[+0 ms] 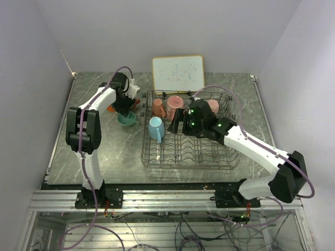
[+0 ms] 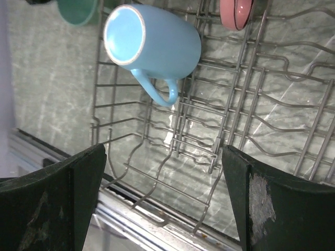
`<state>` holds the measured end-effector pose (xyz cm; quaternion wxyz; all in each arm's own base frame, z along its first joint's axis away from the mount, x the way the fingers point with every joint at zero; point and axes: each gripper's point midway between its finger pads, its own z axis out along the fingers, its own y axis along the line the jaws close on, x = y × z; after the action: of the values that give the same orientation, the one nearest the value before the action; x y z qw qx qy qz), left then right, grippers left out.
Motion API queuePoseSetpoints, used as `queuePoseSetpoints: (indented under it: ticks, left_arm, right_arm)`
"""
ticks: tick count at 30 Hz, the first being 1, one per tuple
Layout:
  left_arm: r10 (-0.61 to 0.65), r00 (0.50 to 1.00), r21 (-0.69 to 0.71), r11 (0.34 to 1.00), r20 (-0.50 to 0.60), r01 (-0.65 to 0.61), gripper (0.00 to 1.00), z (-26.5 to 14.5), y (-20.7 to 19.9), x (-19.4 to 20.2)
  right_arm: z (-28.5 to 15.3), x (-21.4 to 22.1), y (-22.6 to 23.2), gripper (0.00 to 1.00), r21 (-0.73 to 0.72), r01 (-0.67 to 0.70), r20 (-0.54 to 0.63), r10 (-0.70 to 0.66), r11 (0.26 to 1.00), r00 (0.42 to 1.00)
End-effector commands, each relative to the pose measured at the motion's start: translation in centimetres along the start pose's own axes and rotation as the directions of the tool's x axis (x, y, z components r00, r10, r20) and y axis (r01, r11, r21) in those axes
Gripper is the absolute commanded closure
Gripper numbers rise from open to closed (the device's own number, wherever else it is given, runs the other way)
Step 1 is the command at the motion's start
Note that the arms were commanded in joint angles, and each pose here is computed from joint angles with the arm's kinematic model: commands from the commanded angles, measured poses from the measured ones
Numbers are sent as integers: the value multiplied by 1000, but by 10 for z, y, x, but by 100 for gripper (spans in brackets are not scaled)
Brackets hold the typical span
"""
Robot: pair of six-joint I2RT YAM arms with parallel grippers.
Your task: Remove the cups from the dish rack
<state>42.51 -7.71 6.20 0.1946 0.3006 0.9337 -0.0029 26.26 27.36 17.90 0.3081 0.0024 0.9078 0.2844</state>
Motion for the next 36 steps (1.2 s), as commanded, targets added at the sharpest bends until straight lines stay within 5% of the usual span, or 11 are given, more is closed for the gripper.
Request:
queuePoseSetpoints:
  ticks: [1, 9, 22, 36]
  left_arm:
    - [2, 992, -54, 999, 125, 5, 39, -48, 8, -34]
    - [23, 978, -67, 998, 207, -9, 3, -138, 3, -35]
    - [-129, 924, 45, 992, 360, 121, 0, -220, 0, 18]
    - [-170, 902, 89, 985, 396, 146, 0, -232, -17, 29]
  right_arm:
    - [13, 2, 5, 8, 85, 105, 10, -107, 991, 994]
    - [59, 18, 20, 12, 205, 298, -67, -290, 932, 955]
    - [117, 53, 16, 23, 303, 473, -167, -443, 827, 881]
    - [137, 57, 5, 55, 343, 508, -168, -480, 790, 861]
